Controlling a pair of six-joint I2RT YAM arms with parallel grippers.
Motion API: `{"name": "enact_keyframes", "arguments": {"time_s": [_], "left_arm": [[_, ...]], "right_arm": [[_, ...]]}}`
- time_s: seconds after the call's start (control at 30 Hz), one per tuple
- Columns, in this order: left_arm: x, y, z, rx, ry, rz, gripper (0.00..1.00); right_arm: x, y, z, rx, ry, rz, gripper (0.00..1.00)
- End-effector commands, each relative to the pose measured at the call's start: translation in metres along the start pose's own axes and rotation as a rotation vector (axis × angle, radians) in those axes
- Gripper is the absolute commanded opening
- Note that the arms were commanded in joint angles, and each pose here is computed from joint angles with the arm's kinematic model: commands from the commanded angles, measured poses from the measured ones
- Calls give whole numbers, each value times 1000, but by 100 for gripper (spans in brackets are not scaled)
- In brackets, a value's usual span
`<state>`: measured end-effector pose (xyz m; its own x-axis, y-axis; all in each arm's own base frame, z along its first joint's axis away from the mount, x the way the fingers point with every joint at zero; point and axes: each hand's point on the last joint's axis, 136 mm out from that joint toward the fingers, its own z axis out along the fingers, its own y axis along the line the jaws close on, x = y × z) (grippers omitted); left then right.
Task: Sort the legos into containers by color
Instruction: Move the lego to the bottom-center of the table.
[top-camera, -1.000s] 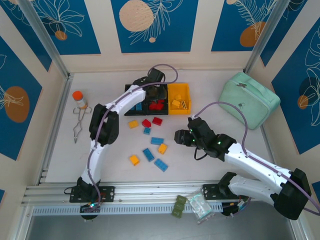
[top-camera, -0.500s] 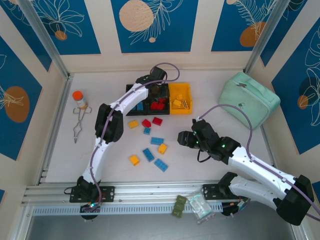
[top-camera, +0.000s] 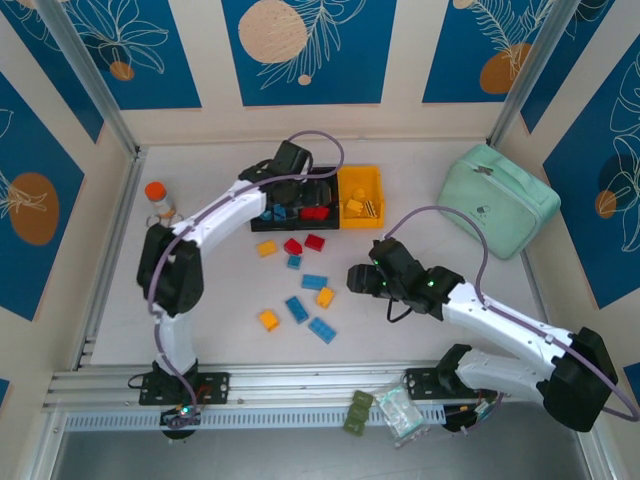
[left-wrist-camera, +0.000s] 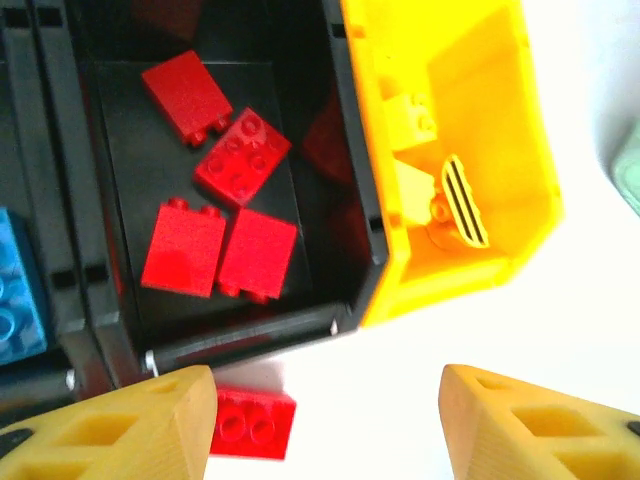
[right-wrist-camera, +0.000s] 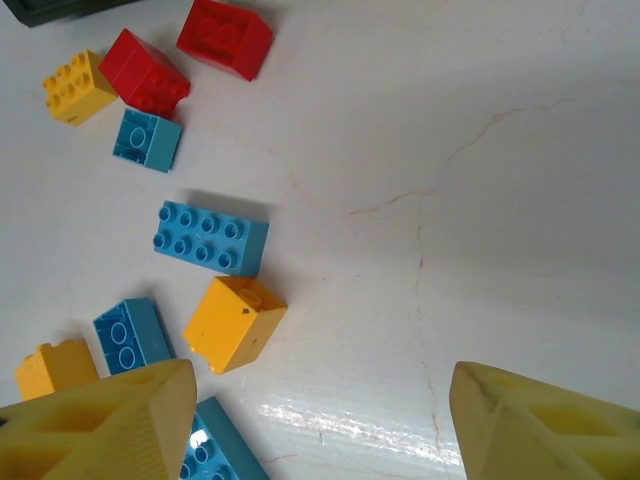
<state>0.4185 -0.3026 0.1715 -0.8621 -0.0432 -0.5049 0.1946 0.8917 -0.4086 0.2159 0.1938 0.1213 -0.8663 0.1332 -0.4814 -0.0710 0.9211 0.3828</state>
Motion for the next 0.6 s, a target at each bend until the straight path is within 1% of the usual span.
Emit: {"name": "enact_keyframes", "arguments": {"time_s": [0.0,0.1,0.17,0.37,0.47,0.57], "left_arm": [[23,-4,-18,67,16,47,61],[51,4,-33,95,40,64,62],[70,16,-41,85,56,62,63],[124,48,-58,85,72,-17,66],[144,58,-62,88,83,-49,67],[159,69,-63,62,103,-62,67]], "right_arm": [[1,11,0,7,31,11,69],[8,13,8,48,72,29,71],[13,16,15,63,97,42,73],[23,27,37,113,157,71,79],[27,30,49,147,190,64,79],[29,34,60,163,208,56,79]]}}
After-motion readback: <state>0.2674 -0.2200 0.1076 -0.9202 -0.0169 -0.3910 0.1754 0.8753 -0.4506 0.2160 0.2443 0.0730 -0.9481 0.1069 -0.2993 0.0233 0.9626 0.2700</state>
